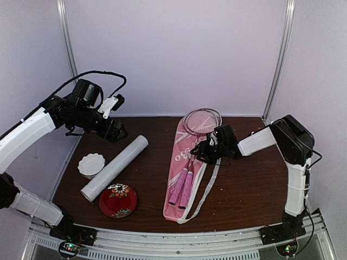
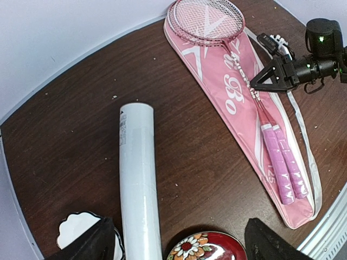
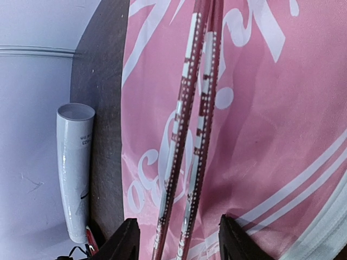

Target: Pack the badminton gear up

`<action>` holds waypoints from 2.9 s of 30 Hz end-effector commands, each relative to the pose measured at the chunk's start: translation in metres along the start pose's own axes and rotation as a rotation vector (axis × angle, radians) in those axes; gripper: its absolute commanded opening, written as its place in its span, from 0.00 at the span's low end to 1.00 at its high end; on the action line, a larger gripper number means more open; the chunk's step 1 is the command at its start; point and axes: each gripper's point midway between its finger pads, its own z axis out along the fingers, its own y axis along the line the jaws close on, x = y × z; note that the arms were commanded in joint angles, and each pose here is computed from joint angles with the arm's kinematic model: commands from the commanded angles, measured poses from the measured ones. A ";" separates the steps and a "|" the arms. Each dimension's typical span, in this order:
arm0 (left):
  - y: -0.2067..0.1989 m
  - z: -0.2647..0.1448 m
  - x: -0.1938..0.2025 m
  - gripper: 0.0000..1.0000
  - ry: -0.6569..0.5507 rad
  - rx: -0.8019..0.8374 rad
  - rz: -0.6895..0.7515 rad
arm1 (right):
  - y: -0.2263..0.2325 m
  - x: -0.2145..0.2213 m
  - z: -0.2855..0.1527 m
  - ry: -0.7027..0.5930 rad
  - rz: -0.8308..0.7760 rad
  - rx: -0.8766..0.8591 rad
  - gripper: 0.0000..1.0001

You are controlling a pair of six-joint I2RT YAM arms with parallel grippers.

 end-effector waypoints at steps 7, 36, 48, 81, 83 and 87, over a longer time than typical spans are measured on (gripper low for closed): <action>-0.005 -0.011 -0.020 0.86 -0.080 0.020 0.001 | 0.007 -0.015 0.020 -0.018 0.120 -0.139 0.50; -0.005 -0.012 -0.019 0.86 -0.080 0.020 -0.002 | 0.053 -0.024 -0.005 -0.053 0.147 -0.425 0.00; -0.013 -0.006 -0.023 0.86 -0.073 0.022 0.029 | 0.067 -0.024 -0.086 -0.056 0.082 -0.351 0.00; -0.125 0.260 0.008 0.57 0.184 0.101 -0.007 | -0.103 -0.003 -0.138 0.030 0.096 0.193 0.00; -0.124 0.263 0.018 0.55 0.201 0.099 -0.024 | -0.100 -0.003 -0.134 0.032 0.093 0.187 0.00; -0.118 0.265 0.037 0.53 0.239 0.076 -0.044 | -0.093 -0.003 -0.123 0.045 0.083 0.171 0.00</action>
